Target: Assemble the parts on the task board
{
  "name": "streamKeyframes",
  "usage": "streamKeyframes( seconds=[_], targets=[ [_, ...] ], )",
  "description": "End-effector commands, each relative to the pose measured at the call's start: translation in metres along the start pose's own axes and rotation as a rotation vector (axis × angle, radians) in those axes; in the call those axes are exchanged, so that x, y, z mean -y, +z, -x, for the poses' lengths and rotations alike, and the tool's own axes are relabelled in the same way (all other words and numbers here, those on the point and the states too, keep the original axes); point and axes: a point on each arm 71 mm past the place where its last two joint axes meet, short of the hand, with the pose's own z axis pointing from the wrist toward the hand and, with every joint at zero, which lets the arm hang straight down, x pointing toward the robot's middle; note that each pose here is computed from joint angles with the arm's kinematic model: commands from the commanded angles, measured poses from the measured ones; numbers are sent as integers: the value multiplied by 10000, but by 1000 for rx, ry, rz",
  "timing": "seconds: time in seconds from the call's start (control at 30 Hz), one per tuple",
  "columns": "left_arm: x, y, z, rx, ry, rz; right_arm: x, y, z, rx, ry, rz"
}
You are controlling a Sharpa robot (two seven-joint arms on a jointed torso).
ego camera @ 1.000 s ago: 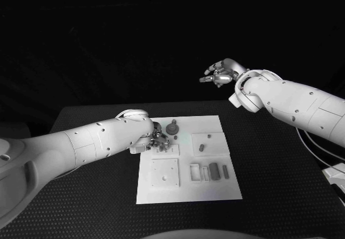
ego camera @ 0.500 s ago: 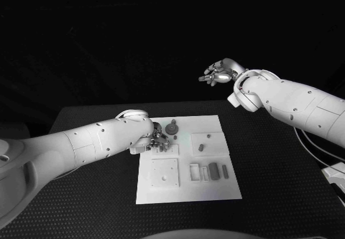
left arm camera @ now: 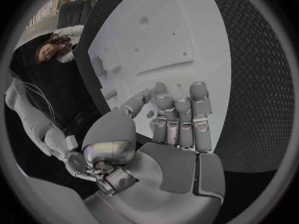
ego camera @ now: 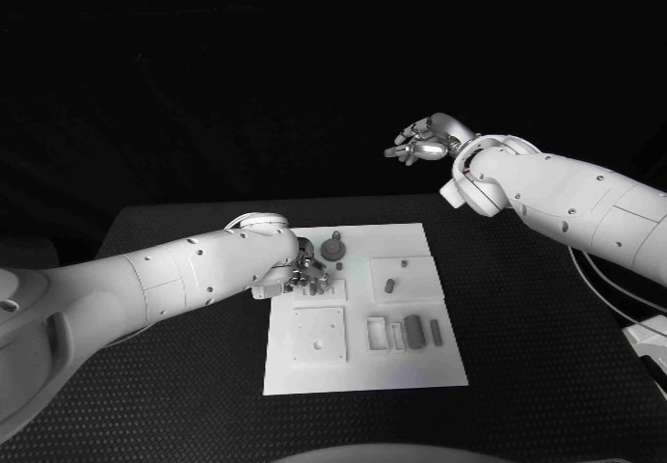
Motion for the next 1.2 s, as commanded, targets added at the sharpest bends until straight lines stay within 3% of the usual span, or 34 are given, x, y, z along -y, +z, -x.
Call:
streamKeyframes(
  seconds=[0.03, 0.43, 0.8, 1.2],
  targets=[
    [50, -7, -24, -16, 4, -21, -20, 5, -21, -16, 7, 15],
    [18, 4, -11, -16, 2, -13, -20, 6, -22, -17, 8, 16],
    [-4, 44, -84, -31, 6, -7, -21, 6, -23, -16, 9, 16],
    [-39, 50, -92, -29, 1, -4, -18, 2, -27, -17, 12, 17]
  ],
)
